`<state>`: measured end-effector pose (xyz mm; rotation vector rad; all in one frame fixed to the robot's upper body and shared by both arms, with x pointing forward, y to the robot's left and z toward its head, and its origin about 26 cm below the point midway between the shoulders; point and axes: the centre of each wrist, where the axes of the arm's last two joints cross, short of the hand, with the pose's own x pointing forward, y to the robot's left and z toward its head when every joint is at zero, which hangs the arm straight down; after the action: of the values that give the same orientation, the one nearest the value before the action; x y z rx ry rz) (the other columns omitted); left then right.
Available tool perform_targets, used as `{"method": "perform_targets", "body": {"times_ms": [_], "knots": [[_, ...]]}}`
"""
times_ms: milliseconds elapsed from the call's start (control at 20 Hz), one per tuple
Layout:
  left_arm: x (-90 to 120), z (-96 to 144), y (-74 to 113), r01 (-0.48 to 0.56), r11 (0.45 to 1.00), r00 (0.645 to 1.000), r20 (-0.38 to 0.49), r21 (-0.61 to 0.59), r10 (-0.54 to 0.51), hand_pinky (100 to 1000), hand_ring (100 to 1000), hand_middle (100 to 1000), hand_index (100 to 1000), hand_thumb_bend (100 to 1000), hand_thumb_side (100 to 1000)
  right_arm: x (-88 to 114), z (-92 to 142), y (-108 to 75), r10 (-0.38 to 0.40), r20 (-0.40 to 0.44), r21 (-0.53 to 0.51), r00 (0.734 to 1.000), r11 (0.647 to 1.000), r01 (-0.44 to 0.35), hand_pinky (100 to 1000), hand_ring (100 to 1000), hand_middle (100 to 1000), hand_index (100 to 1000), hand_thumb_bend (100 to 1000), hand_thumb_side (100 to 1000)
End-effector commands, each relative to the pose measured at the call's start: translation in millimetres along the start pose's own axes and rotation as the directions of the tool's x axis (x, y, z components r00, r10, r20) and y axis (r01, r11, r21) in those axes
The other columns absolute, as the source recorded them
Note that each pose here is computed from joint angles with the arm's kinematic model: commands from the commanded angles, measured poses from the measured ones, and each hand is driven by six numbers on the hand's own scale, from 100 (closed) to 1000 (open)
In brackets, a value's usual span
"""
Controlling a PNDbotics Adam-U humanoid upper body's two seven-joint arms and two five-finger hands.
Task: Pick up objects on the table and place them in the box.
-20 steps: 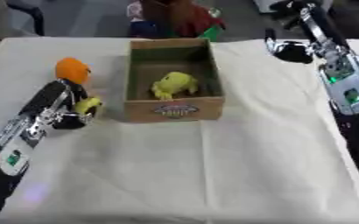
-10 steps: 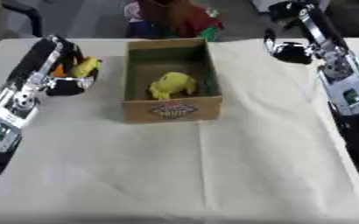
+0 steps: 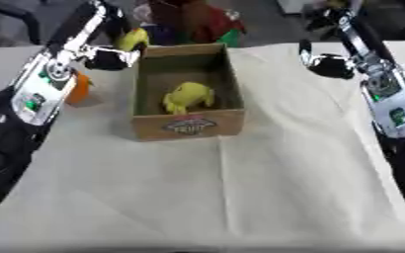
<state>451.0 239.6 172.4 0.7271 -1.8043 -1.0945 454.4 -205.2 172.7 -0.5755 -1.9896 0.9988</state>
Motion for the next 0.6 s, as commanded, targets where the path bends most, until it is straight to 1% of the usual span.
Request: {"method": "perform_targets", "body": {"times_ms": [50,150,200,250,300,350,400,450,500,550,600], "knots": [[0,-11,-8.0,0.035,0.999,0.999,0.016,-0.008,-0.035,622,489,417,587,360,100,11,-8,-10.2,0.004,0.043,-0.021,0.999,1.0,-0.003,669,782,642,827,100,100],[-1,-13,-17.2,0.045,0.999,0.999,0.014,-0.018,-0.045,657,525,464,625,346,100,12,-9,-8.9,0.001,0.045,-0.019,0.999,1.0,0.0,668,782,642,826,100,100],[-2,-14,-21.0,0.051,0.998,0.999,0.013,-0.022,-0.051,669,549,489,651,357,100,12,-9,-8.3,-0.001,0.046,-0.018,0.999,1.0,0.002,668,782,642,826,100,100],[-3,-13,-24.2,0.056,0.998,0.998,0.013,-0.026,-0.056,695,596,536,693,421,100,12,-9,-7.9,-0.002,0.047,-0.017,0.999,1.0,0.003,668,782,642,826,100,100],[-5,-12,-26.2,0.059,0.998,0.998,0.014,-0.027,-0.058,725,654,601,745,545,100,12,-8,-7.7,-0.002,0.046,-0.016,0.999,1.0,0.003,667,782,641,826,100,100],[-7,-11,-26.9,0.059,0.998,0.998,0.012,-0.026,-0.059,736,698,673,799,654,100,12,-8,-7.6,-0.002,0.044,-0.015,0.999,1.0,0.003,667,782,641,826,100,100],[-8,-9,-27.1,0.051,0.998,0.999,0.012,-0.027,-0.051,748,731,718,832,698,100,11,-8,-7.5,-0.001,0.042,-0.015,0.999,1.0,0.002,667,783,641,826,100,100],[-9,-8,-24.9,0.033,0.999,0.999,0.013,-0.019,-0.032,765,766,764,862,762,100,10,-7,-7.5,-0.001,0.039,-0.014,0.999,1.0,0.001,667,783,642,826,100,100],[-9,-6,-20.7,0.012,1.0,1.0,0.015,-0.002,-0.012,780,789,785,877,782,104,10,-6,-7.6,-0.001,0.038,-0.014,0.999,1.0,0.002,668,783,642,826,100,100],[-9,-5,-12.8,-0.013,0.999,1.0,0.02,0.031,0.012,782,794,785,875,778,111,9,-6,-8.0,0.0,0.036,-0.015,0.999,1.0,0.001,668,784,641,826,100,100],[-9,-3,-3.9,-0.04,0.997,0.999,0.026,0.065,0.038,783,792,777,867,768,100,8,-5,-8.4,0.0,0.035,-0.015,0.999,1.0,0.0,668,784,641,827,100,100]]}}
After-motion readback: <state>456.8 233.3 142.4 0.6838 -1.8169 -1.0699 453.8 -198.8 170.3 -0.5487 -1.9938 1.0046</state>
